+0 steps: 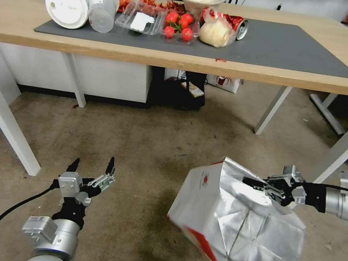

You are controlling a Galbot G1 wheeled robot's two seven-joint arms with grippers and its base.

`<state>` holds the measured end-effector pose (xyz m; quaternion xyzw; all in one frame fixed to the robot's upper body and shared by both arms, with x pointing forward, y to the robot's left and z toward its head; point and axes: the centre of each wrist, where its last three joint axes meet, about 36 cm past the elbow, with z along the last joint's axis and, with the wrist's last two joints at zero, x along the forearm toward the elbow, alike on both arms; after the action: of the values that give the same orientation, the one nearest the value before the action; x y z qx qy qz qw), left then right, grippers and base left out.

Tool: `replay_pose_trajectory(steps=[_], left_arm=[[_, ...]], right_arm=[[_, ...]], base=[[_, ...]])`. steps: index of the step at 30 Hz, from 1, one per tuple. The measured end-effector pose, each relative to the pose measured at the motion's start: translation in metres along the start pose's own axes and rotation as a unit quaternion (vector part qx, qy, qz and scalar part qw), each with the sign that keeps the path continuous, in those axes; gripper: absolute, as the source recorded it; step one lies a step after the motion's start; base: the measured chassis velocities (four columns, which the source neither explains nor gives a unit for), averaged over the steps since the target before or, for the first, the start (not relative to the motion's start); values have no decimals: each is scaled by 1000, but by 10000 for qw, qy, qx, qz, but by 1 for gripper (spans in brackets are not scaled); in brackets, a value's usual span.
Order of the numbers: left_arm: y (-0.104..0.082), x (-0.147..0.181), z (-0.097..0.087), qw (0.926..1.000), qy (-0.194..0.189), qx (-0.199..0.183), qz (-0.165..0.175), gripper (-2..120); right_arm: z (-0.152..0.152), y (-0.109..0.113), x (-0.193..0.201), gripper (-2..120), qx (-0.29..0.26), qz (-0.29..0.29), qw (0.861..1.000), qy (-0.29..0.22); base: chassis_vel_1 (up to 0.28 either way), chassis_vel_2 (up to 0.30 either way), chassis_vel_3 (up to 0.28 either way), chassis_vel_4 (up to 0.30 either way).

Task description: Pick up the food delivery bag from the floor and place it on the table.

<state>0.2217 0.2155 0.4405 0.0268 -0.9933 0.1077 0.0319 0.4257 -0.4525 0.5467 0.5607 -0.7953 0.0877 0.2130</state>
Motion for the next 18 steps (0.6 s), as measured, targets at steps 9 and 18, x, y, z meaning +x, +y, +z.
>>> replay_pose_trajectory(steps=[9,18], left_arm=[[0,1,-6,9999,-1,97,-130,100],[-2,1,-10,9998,45,128,-125,100]], right_arm=[[-7,2,-2,0,-282,-538,9979,-231],[-6,3,-2,0,-377,-662,9968,-223]], base=[[0,0,0,0],[0,0,0,0]])
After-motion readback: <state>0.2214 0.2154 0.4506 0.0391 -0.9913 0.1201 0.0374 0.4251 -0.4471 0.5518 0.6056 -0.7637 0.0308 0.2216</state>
